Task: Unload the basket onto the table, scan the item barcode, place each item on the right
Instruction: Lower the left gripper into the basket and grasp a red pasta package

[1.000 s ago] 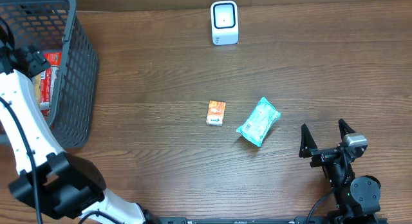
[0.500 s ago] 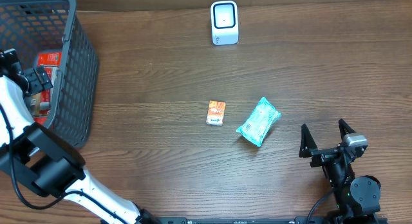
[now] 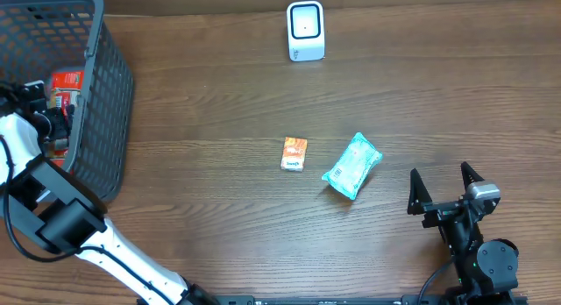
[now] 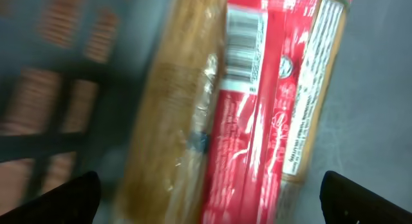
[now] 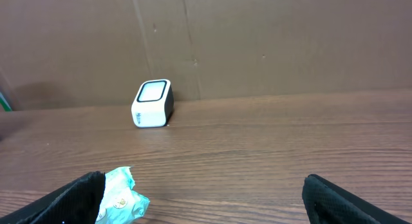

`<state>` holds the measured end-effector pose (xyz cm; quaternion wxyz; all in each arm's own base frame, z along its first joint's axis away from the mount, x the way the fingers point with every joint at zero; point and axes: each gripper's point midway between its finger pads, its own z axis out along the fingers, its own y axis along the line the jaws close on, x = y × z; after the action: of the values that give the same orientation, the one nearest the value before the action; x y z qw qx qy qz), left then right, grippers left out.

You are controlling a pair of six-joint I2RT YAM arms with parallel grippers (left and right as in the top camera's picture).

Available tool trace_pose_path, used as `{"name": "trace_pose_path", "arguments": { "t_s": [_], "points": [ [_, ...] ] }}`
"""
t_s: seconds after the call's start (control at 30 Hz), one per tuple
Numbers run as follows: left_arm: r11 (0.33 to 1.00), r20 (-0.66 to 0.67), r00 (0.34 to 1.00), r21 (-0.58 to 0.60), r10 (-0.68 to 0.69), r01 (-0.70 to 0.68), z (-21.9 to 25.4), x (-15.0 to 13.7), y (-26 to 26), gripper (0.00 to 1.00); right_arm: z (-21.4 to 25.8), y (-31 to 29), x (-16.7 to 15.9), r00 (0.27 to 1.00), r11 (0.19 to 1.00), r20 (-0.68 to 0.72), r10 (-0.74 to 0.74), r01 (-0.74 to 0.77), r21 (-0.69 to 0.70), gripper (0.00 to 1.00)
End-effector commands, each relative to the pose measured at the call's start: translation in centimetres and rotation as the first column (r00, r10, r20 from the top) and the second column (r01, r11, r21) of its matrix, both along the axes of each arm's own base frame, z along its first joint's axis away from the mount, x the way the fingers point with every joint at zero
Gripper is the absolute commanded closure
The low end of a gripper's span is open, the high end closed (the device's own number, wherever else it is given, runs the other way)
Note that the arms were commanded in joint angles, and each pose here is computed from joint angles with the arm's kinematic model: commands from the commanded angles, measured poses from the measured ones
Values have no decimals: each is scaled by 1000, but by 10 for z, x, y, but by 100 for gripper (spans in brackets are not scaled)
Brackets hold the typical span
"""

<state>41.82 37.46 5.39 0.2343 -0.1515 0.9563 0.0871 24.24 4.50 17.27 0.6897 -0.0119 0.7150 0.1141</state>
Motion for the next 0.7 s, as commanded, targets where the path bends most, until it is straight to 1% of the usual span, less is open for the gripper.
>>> {"name": "trace_pose_path", "arguments": {
  "t_s": [0.0, 0.13, 0.23, 0.27, 0.3, 0.37, 0.4, 0.43, 0.5, 0.6, 0.67],
  "points": [
    [998, -9, 999, -43, -39, 39, -27, 2, -5, 0, -3, 0, 0, 1000, 1000, 1, 1, -1, -7, 0],
    [997, -24, 999, -61, -38, 37, -42, 1, -6, 0, -3, 0, 0, 1000, 1000, 1, 1, -1, -7, 0],
    [994, -32, 998, -100, -45, 41, -56, 0, -12, 0, -3, 0, 0, 1000, 1000, 1, 1, -1, -7, 0],
    [993, -40, 998, -110, -45, 40, -59, -1, -14, 5, -3, 0, 0, 1000, 1000, 1, 1, -1, -7, 0],
    [992, -46, 998, -116, -46, 41, -60, -1, -16, 15, -3, 0, 0, 1000, 1000, 1, 1, -1, -7, 0],
    [992, -45, 998, -115, -49, 43, -59, 0, -17, 30, -3, 0, 0, 1000, 1000, 1, 1, -1, -7, 0],
    [993, -42, 998, -112, -48, 43, -57, 0, -17, 36, -3, 0, 0, 1000, 1000, 1, 1, -1, -7, 0],
    [993, -39, 998, -108, -48, 44, -54, 1, -17, 39, -3, 0, 0, 1000, 1000, 1, 1, -1, -7, 0],
    [994, -26, 999, -100, -41, 38, -46, 3, -15, 58, -3, 0, 0, 1000, 1000, 1, 1, -1, -7, 0],
    [996, 11, 1000, -88, -2, 3, -24, 7, -12, 71, -3, 0, 0, 1000, 1000, 1, 1, -1, -7, 0],
    [998, 34, 999, -67, -4, 7, -7, 10, -11, 76, -3, 0, 0, 1000, 1000, 1, 1, -1, -7, 0]
  ]
}}
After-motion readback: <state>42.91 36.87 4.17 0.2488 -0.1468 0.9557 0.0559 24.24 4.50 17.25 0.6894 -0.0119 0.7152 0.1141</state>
